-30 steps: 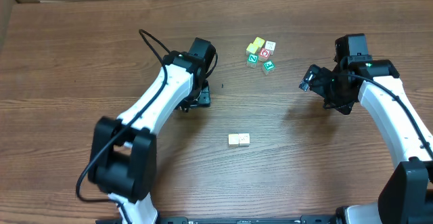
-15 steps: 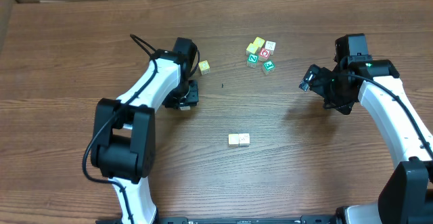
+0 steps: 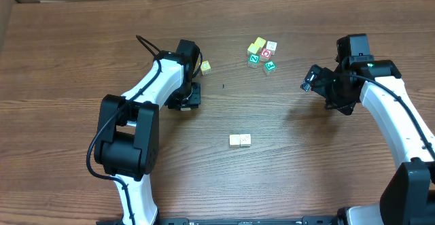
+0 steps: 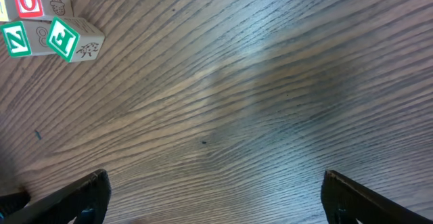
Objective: Flip 3 blocks
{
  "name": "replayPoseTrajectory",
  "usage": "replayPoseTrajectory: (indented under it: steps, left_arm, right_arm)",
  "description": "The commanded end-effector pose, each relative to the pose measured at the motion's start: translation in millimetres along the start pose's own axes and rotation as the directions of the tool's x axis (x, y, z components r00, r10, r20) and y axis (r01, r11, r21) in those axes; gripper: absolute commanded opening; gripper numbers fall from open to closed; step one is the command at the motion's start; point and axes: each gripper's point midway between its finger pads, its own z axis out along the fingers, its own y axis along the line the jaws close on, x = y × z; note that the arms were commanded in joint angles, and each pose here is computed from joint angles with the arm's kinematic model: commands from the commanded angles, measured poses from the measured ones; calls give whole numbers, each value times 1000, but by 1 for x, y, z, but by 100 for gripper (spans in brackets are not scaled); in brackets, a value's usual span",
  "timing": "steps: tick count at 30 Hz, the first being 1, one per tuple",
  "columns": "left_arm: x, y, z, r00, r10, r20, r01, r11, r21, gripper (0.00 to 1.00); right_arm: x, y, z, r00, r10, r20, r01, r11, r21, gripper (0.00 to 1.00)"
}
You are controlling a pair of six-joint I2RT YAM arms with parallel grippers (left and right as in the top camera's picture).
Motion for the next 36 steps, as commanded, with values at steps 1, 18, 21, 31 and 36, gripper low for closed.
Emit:
replayPoseTrajectory:
  steps: [1, 18, 21, 31, 36]
  left_arm:
    - [-7, -3, -1, 999, 29, 20, -29, 1000, 5, 41]
    - [-11, 1, -33, 999, 33, -11, -34, 999, -15, 42]
    - [-5, 2, -24, 999, 33, -23, -34, 999, -18, 42]
    - [-3, 2, -15, 999, 36, -21, -36, 999, -20, 35]
    - [-2, 1, -13, 1000, 24, -20, -24, 1000, -17, 35]
  right_arm:
    - [-5, 4, -3, 1000, -8, 12, 8, 1000, -13, 100]
    - [-5, 4, -3, 1000, -8, 12, 8, 1000, -13, 100]
    - [-5, 4, -3, 1000, -8, 12, 8, 1000, -13, 100]
    - [-5, 4, -3, 1000, -8, 12, 8, 1000, -13, 100]
    - [-5, 4, -3, 1000, -8, 12, 8, 1000, -13, 100]
